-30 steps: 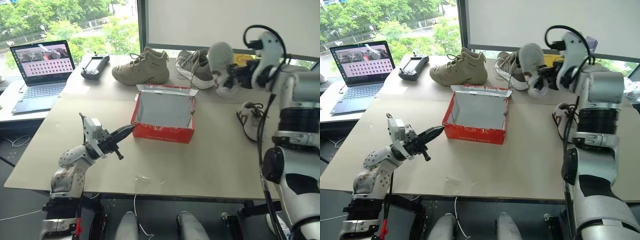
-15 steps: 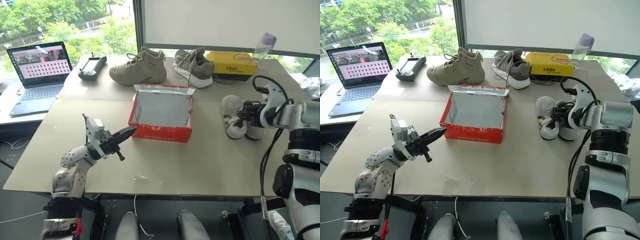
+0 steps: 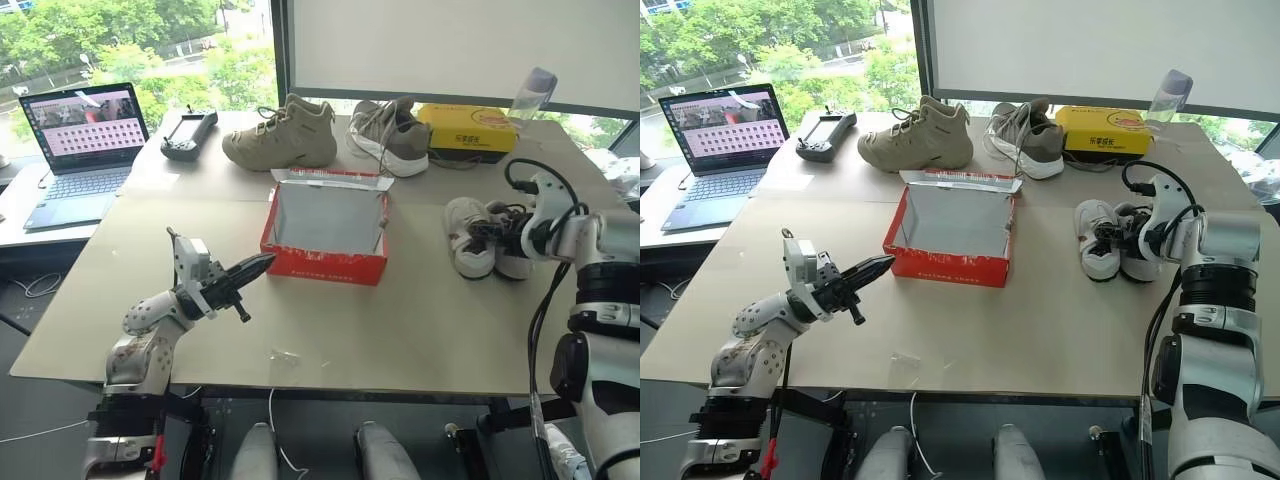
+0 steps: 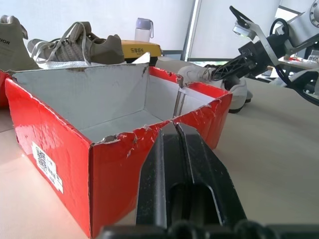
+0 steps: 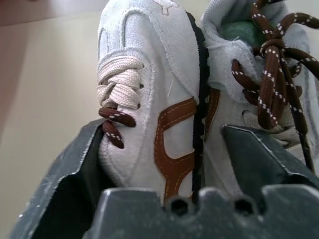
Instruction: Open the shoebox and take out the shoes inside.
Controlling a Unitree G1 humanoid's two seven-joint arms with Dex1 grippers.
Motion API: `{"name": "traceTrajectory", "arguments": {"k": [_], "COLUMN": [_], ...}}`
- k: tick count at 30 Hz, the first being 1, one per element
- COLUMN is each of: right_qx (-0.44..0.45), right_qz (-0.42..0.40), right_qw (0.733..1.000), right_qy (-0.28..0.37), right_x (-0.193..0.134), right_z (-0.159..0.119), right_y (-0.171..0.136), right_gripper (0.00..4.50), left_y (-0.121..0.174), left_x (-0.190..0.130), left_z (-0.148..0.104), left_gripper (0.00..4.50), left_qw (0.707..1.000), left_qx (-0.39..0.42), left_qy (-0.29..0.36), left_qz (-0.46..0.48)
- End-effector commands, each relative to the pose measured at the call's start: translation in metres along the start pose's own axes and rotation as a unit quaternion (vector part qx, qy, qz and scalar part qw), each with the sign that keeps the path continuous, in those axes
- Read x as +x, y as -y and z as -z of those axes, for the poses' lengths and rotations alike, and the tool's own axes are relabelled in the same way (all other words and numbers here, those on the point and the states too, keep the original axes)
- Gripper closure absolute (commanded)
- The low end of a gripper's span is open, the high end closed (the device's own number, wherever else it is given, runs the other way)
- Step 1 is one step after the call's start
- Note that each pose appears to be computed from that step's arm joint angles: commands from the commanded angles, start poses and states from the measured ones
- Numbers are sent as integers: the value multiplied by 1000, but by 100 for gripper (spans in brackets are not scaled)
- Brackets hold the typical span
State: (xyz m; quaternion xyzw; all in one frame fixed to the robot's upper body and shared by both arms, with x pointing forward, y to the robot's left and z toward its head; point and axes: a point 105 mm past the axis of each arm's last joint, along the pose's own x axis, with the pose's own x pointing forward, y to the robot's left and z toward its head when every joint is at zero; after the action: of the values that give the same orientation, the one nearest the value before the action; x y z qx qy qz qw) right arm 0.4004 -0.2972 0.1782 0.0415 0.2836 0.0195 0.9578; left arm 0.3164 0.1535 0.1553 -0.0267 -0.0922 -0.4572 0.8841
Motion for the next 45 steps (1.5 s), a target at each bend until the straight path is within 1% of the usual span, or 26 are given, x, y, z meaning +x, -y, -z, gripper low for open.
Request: {"name": "traceTrajectory", "arguments": {"k": [1,5,9,12,14,15,16,19,21,22,23,24,26,27,30,32,36,39,42,43,45], "right_qx": [-57,-84,-98,-112,-127,-134,-150,-187,-237,-249,-255,-264,-273,-267,-232,-215,-230,-244,-245,-255,-247], "right_qz": [27,37,29,25,3,-22,-84,-194,-270,-291,-306,-311,-296,-281,-210,-162,-55,-21,14,27,40], "right_qw": [996,991,987,983,978,974,965,941,914,905,899,897,902,909,934,945,948,944,942,939,939], "right_qy": [68,95,126,141,168,182,196,205,190,184,180,169,154,155,172,187,213,220,227,228,234], "right_x": [-33,-51,-68,-75,-81,-84,-89,-102,-109,-112,-114,-110,-100,-94,-75,-64,-43,-30,-19,-16,-11], "right_z": [-44,-63,-80,-84,-90,-92,-90,-73,-40,-28,-17,0,27,33,34,32,39,58,81,87,96], "right_y": [4,3,-3,-8,-19,-30,-53,-95,-128,-137,-144,-151,-158,-158,-149,-146,-137,-139,-133,-130,-126], "right_gripper": [68,68,68,68,68,68,68,68,68,68,68,68,68,68,68,68,68,68,68,68,68], "left_y": [0,0,-2,-2,-3,-4,-6,-10,-16,-17,-20,-28,-46,-54,-74,-84,-104,-110,-110,-109,-104], "left_x": [3,4,5,6,5,5,3,0,-6,-9,-12,-19,-34,-41,-57,-67,-85,-95,-105,-106,-105], "left_z": [-8,-8,-9,-9,-9,-9,-10,-11,-17,-19,-21,-23,-23,-22,-20,-22,-23,-17,-3,2,6], "left_gripper": [450,450,450,450,450,450,450,450,450,450,450,450,450,450,450,450,450,450,450,450,450], "left_qw": [1000,1000,1000,1000,1000,1000,1000,1000,998,997,996,992,978,970,944,926,887,859,828,824,821], "left_qx": [11,11,12,14,15,16,19,23,38,44,49,58,56,49,46,48,57,82,88,80,62], "left_qy": [10,10,10,9,8,7,6,5,5,5,5,0,-18,-27,-42,-38,-34,-48,-59,-57,-45], "left_qz": [9,12,14,16,13,10,3,-14,-45,-57,-72,-113,-201,-235,-325,-372,-456,-502,-551,-559,-566]}}
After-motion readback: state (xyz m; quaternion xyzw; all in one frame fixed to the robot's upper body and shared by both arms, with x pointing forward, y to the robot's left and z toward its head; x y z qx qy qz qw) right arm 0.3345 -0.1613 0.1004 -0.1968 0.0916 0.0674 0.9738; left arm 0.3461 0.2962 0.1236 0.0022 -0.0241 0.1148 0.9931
